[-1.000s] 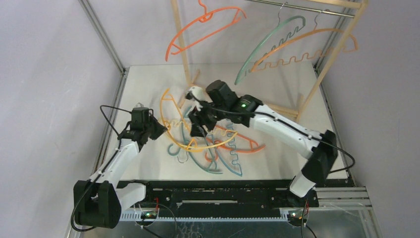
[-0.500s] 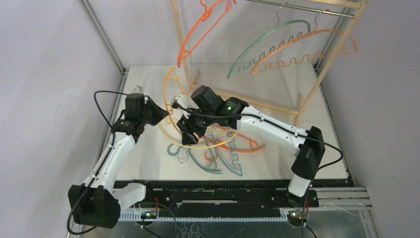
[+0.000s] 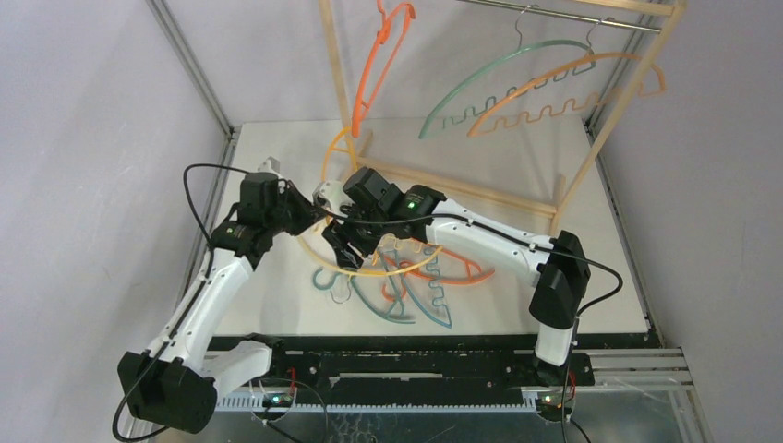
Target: Organize the hangers
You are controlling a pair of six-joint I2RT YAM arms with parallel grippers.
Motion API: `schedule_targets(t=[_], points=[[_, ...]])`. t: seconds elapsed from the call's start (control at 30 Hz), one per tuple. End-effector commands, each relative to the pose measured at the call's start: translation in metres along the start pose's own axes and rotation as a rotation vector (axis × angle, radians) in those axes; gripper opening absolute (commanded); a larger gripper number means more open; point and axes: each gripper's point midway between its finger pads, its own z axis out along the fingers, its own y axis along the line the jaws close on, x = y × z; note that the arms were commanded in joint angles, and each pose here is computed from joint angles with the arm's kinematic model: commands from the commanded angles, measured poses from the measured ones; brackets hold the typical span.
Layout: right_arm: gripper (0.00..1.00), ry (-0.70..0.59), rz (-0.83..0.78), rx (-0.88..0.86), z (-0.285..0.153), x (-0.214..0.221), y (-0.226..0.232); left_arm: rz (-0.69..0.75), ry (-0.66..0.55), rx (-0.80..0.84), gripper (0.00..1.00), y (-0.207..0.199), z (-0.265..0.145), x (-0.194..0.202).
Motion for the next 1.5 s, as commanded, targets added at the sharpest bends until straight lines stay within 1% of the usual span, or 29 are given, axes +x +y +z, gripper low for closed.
schedule_targets(t=[0.0, 0.1, 0.17, 0.23, 0.3, 0.33, 0.4, 0.5, 0.53, 0.57, 0.6, 0.67, 0.73, 0.8, 0.93, 1.07, 1.13, 1.2, 1.27, 1.37, 1.47], points=[[0.68, -0.037, -0.008, 0.074, -0.004, -0.013, -0.01, 0.007, -0.07, 0.108, 0.0, -0.037, -0.028, -0.022], [0.66, -0.033, 0.003, 0.058, -0.002, -0.012, -0.008, 0.01, -0.083, 0.123, 0.0, -0.044, -0.035, -0.027], [0.61, -0.03, 0.006, 0.039, 0.0, -0.011, -0.005, 0.007, -0.094, 0.132, 0.0, -0.049, -0.039, -0.03], [0.44, -0.024, 0.006, 0.016, -0.001, -0.01, -0.001, 0.008, -0.102, 0.14, 0.0, -0.052, -0.042, -0.033], [0.23, -0.011, 0.004, -0.016, -0.002, -0.007, 0.004, 0.009, -0.104, 0.141, 0.0, -0.052, -0.043, -0.033], [0.17, -0.005, 0.006, -0.028, -0.004, -0.005, 0.005, 0.009, -0.104, 0.142, 0.0, -0.053, -0.043, -0.033], [0.1, 0.002, 0.008, -0.04, -0.007, -0.001, 0.007, 0.012, -0.105, 0.141, 0.0, -0.052, -0.044, -0.033], [0.03, -0.018, -0.016, -0.041, -0.019, 0.0, 0.01, 0.025, -0.118, 0.151, 0.0, -0.054, -0.046, -0.035], [0.03, -0.038, -0.025, -0.044, -0.025, -0.002, 0.012, 0.038, -0.122, 0.175, 0.04, -0.057, -0.046, -0.035], [0.02, -0.057, -0.022, -0.05, -0.031, -0.004, 0.013, 0.053, -0.127, 0.207, 0.14, -0.062, -0.048, -0.035], [0.02, -0.084, -0.008, -0.057, -0.04, -0.008, 0.012, 0.074, -0.135, 0.248, 0.19, -0.067, -0.05, -0.034], [0.01, -0.116, 0.036, -0.108, -0.052, -0.01, 0.015, 0.105, -0.15, 0.348, 0.23, -0.08, -0.055, -0.031], [0.01, -0.14, 0.069, -0.132, -0.062, -0.011, 0.014, 0.116, -0.154, 0.415, 0.31, -0.084, -0.059, -0.025], [0.01, -0.156, 0.057, -0.143, -0.073, -0.01, 0.017, 0.12, -0.152, 0.419, 0.31, -0.08, -0.059, -0.02], [0.02, -0.155, 0.031, -0.168, -0.098, -0.004, 0.025, 0.134, -0.197, 0.313, 0.34, -0.058, -0.06, -0.023], [0.03, -0.123, 0.058, -0.143, -0.112, 0.018, 0.017, 0.144, -0.327, 0.257, 0.36, -0.054, -0.078, -0.048], [0.03, -0.118, 0.079, -0.127, -0.115, 0.03, 0.01, 0.136, -0.425, 0.27, 0.4, -0.063, -0.094, -0.068], [0.03, -0.121, 0.1, -0.105, -0.116, 0.039, 0.001, 0.123, -0.491, 0.317, 0.43, -0.078, -0.107, -0.086], [0.03, -0.116, 0.107, -0.083, -0.114, 0.045, -0.006, 0.122, -0.504, 0.365, 0.43, -0.096, -0.113, -0.098], [0.03, -0.114, 0.11, -0.093, -0.112, 0.045, -0.005, 0.112, -0.487, 0.439, 0.44, -0.123, -0.118, -0.108], [0.03, -0.141, 0.109, -0.109, -0.116, 0.038, -0.002, 0.102, -0.503, 0.448, 0.44, -0.128, -0.118, -0.115]])
